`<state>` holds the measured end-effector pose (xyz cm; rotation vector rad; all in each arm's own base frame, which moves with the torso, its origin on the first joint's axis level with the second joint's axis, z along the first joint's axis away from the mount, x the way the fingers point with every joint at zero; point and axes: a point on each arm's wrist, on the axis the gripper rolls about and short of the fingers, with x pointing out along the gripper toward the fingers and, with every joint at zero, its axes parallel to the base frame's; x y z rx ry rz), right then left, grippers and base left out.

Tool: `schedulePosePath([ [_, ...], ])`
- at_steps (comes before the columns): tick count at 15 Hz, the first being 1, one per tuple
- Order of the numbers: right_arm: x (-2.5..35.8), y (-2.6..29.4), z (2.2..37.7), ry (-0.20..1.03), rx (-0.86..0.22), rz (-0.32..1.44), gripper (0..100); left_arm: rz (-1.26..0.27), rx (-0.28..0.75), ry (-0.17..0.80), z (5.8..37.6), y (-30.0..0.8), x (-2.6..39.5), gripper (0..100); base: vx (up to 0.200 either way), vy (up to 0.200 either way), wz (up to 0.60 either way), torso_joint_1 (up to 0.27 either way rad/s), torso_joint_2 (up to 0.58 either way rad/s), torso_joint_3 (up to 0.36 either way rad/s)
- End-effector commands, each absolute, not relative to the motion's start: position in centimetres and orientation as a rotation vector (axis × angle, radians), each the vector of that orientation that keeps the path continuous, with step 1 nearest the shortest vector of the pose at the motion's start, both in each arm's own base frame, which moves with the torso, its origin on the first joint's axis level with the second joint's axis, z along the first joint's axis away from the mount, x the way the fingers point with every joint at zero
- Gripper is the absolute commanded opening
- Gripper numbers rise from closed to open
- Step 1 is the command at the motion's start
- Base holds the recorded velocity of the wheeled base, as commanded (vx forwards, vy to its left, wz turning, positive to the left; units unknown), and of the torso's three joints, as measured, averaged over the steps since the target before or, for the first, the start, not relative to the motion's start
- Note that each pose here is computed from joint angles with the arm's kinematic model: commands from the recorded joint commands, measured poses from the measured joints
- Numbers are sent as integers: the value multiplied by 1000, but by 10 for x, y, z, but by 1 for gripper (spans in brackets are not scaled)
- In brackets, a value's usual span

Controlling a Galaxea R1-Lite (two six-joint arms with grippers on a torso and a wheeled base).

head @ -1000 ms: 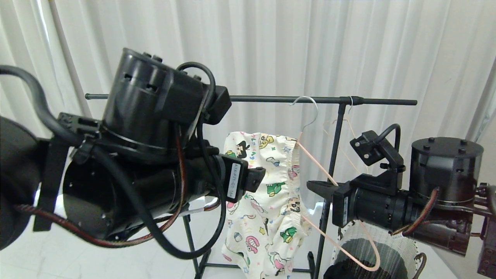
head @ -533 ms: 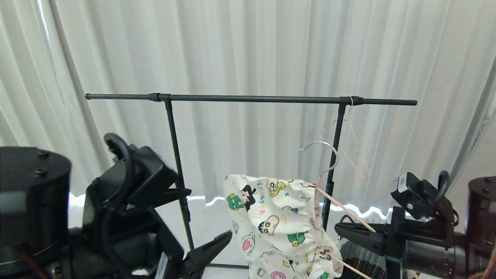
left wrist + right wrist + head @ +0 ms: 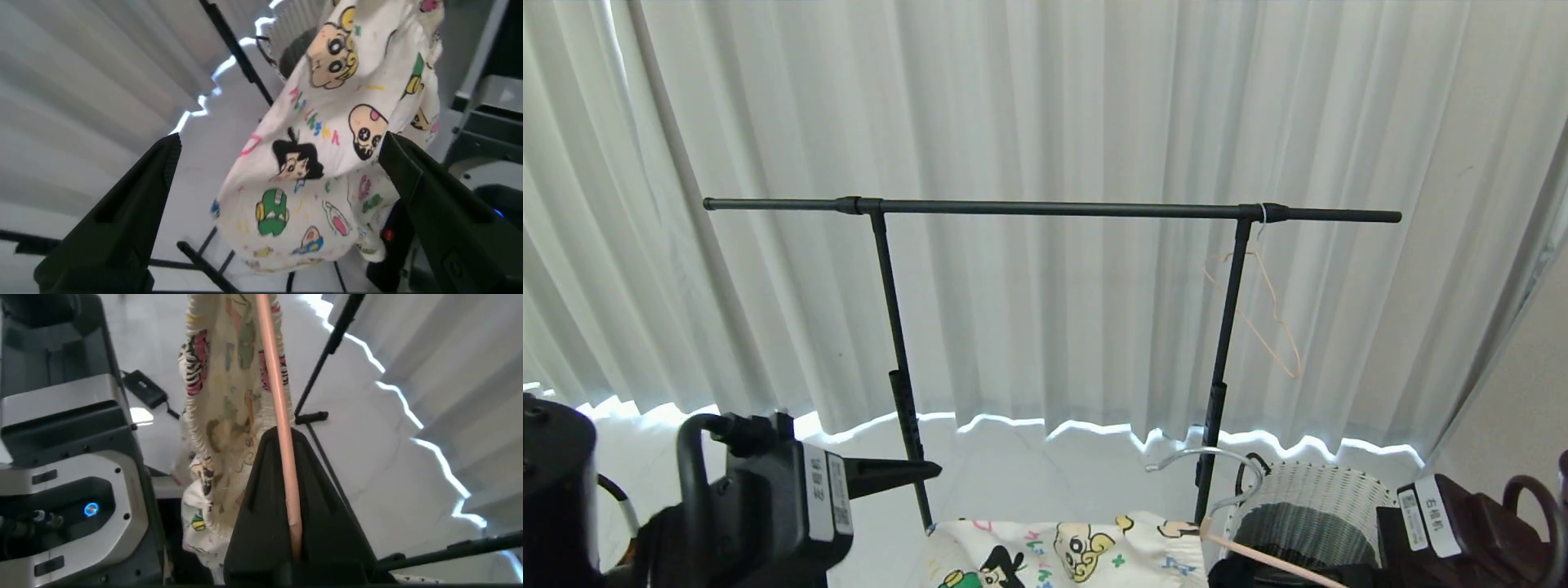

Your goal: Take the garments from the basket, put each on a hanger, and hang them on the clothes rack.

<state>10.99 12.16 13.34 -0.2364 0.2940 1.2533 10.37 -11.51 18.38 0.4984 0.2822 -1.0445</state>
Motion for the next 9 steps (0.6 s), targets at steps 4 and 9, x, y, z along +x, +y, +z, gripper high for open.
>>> schedulePosePath([
  [4, 91, 118, 130, 284, -248, 1323, 0, -1115, 546, 396, 162, -136, 111, 100, 0, 0, 0, 0, 0, 0],
  [9, 85, 121, 133, 260, -256, 1362, 0, -1191, 569, 438, 151, -155, 112, 100, 0, 0, 0, 0, 0, 0],
])
